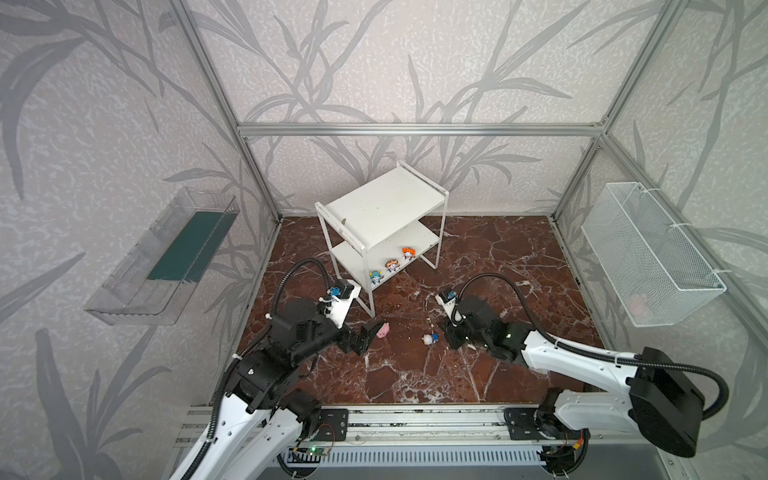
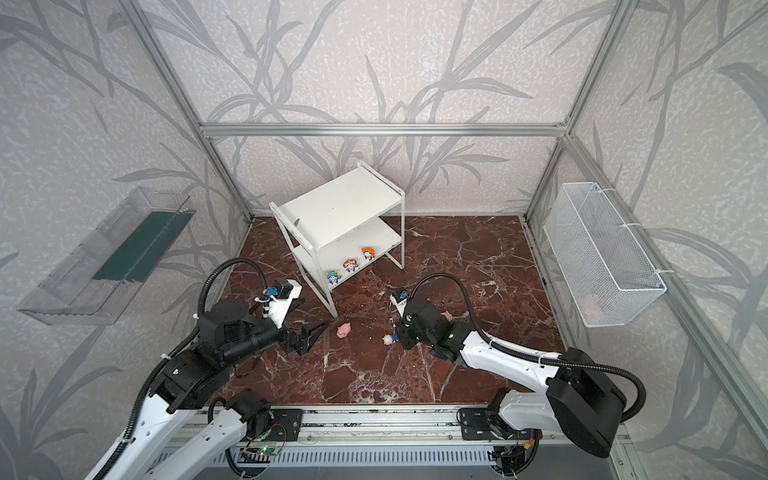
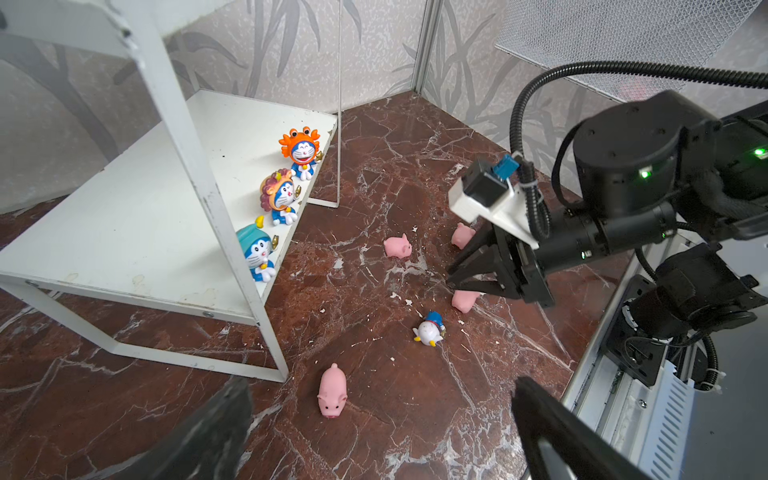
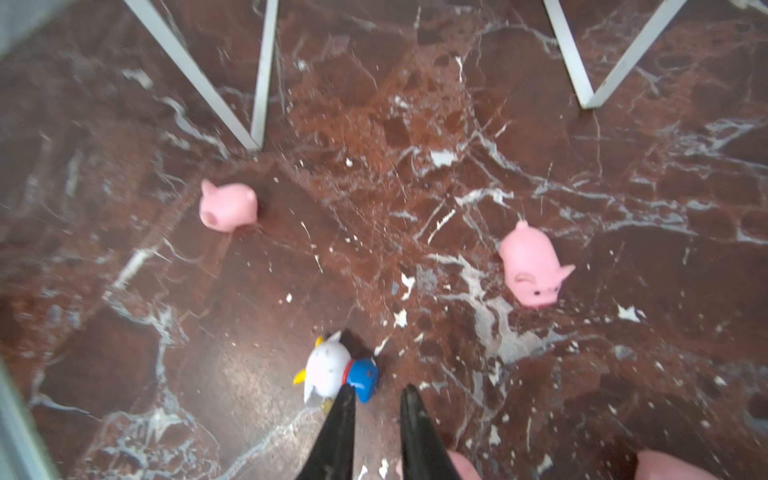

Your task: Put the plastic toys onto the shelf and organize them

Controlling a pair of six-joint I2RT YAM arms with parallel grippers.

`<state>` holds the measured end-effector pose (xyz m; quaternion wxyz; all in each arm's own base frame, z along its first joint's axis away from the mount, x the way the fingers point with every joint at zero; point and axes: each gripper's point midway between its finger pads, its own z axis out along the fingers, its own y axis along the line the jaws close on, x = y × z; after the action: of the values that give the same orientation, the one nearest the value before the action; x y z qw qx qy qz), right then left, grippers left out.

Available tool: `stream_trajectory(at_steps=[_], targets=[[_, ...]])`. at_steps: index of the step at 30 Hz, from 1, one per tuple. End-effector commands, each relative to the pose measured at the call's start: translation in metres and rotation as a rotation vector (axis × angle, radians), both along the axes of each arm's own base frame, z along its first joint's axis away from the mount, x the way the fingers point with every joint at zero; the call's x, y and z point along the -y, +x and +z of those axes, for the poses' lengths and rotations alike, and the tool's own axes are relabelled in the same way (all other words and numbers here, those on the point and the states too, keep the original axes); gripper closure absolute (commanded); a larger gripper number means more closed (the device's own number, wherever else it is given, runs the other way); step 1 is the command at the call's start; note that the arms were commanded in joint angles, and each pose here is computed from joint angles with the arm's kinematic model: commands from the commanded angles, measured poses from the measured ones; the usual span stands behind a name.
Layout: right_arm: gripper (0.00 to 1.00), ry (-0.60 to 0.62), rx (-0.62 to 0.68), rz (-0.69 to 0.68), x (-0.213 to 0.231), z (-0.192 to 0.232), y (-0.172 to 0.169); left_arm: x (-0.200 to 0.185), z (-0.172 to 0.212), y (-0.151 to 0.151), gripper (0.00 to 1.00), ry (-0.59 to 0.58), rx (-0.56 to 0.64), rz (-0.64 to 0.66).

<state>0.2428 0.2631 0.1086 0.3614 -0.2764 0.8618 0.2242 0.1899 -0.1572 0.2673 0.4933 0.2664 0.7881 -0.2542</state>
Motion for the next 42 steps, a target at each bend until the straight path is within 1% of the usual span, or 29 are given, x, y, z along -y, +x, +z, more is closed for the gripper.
stream_trajectory(at_steps=[1,4,5,7,9,12,14,17,19,21,23,25,30,33,34,35,38,42], targets=[[0.74,0.116,0.039,0.187,-0.028,0.029,-0.001,0.0,0.001,0.0,0.01,-0.009,0.013,-0.001],[0.59,-0.065,-0.048,0.279,-0.027,0.011,-0.006,-0.001,0.001,0.0,0.01,-0.01,0.012,0.001],[0.54,-0.135,-0.05,0.27,-0.024,0.002,-0.006,-0.001,0.001,-0.001,0.01,-0.011,0.014,0.002],[0.5,-0.256,-0.02,0.246,-0.017,-0.013,-0.008,-0.002,0.001,-0.001,0.01,-0.01,0.018,0.006],[0.44,-0.33,0.015,0.216,-0.015,-0.021,-0.013,-0.002,0.002,0.0,0.01,-0.008,0.021,0.01],[0.35,-0.481,0.144,0.193,-0.011,-0.032,-0.025,-0.002,0.001,0.001,0.01,-0.007,0.017,0.009],[0.32,-0.57,0.197,0.194,-0.009,-0.042,-0.033,0.0,0.001,0.001,0.01,-0.01,0.015,0.001],[0.31,-0.647,0.281,0.195,-0.014,-0.049,-0.039,0.003,0.0,0.001,0.01,-0.013,0.005,-0.011],[0.3,-0.691,0.313,0.191,-0.016,-0.054,-0.038,0.003,0.0,0.001,0.01,-0.014,0.002,-0.013],[0.3,-0.74,0.305,0.161,-0.014,-0.058,-0.033,0.002,0.001,0.0,0.01,-0.016,0.009,-0.008],[0.3,-0.768,0.292,0.199,-0.02,-0.067,-0.036,0.0,0.001,0.0,0.01,-0.016,0.016,-0.001],[0.31,-0.808,0.291,0.203,-0.022,-0.073,-0.034,0.0,0.002,-0.001,0.01,-0.018,0.019,-0.001],[0.38,-0.92,0.305,0.214,-0.029,-0.083,-0.024,-0.001,0.002,-0.001,0.01,-0.018,0.021,0.001],[0.48,-0.98,0.297,0.249,-0.031,-0.09,-0.022,-0.001,0.002,-0.001,0.01,-0.018,0.023,0.002],[0.49,-1.001,0.285,0.252,-0.03,-0.091,-0.021,-0.002,0.003,-0.001,0.01,-0.018,0.024,0.006],[0.51,-1.015,0.262,0.252,-0.028,-0.093,-0.02,-0.003,0.003,-0.001,0.01,-0.018,0.028,0.007],[0.51,-1.027,0.22,0.241,-0.021,-0.094,-0.02,-0.004,0.004,-0.002,0.01,-0.017,0.033,0.013],[0.47,-0.985,0.195,0.264,-0.021,-0.087,-0.028,-0.004,0.003,-0.001,0.01,-0.016,0.031,0.015]])
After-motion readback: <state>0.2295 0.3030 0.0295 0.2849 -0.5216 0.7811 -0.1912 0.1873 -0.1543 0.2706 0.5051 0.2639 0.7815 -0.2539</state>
